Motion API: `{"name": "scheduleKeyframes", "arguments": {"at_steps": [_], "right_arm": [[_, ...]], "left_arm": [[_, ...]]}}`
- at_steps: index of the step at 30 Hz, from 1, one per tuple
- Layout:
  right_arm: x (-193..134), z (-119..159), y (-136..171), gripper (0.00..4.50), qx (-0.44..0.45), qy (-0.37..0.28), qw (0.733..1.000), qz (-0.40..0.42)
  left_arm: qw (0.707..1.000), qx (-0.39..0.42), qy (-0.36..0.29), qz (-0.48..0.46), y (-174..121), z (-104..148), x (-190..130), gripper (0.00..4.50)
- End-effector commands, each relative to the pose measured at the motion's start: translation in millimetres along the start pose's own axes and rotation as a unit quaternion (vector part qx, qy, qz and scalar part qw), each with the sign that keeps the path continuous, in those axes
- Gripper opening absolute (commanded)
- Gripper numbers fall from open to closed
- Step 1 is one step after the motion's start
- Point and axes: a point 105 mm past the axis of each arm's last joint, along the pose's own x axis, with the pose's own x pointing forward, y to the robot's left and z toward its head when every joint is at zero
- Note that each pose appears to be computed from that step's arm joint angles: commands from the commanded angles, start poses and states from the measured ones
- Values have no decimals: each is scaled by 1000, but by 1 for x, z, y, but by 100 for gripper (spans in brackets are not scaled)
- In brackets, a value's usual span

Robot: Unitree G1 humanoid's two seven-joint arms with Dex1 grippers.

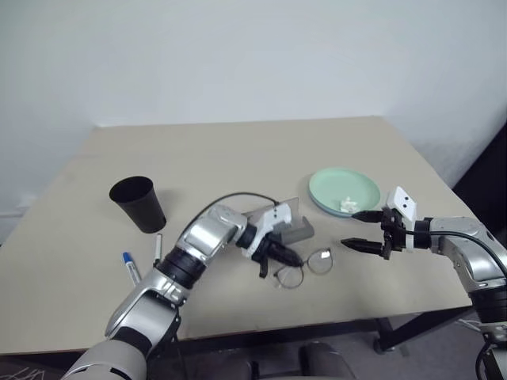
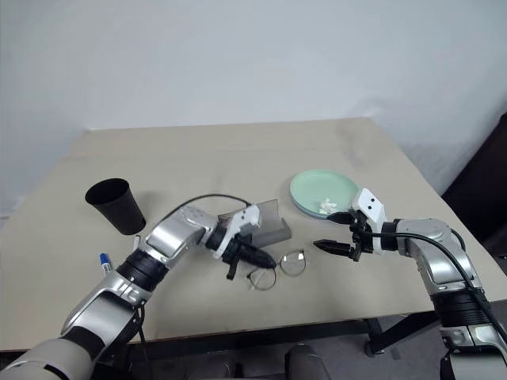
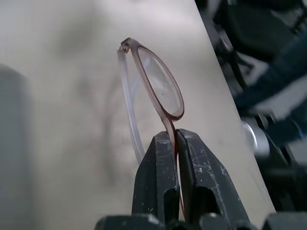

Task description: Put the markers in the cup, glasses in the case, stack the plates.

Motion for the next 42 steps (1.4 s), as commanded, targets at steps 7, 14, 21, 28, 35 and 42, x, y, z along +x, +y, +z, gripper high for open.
{"name": "scheduleKeyframes", "arguments": {"at_steps": [7, 14, 21, 28, 35, 42], "right_arm": [[-4, 20, -3, 450, -43, -10, 999, 4], [-4, 20, -4, 450, -47, -9, 999, 3], [-2, 21, -5, 450, -49, -12, 999, -5], [-2, 19, -4, 450, -47, -15, 999, -13], [-2, 17, -3, 450, -44, -17, 999, -16], [0, 18, -2, 450, -44, -18, 999, -18]], "left_arm": [[987, 98, -48, 118, 42, 66, -57, 5], [978, 115, -7, 175, 74, 62, -81, 5], [980, 136, 60, 135, 75, 34, -69, 5], [975, 157, 106, 116, 75, 13, -54, 5], [967, 177, 141, 120, 77, -6, -37, 5], [978, 147, 120, 86, 69, -9, -20, 5]]}}
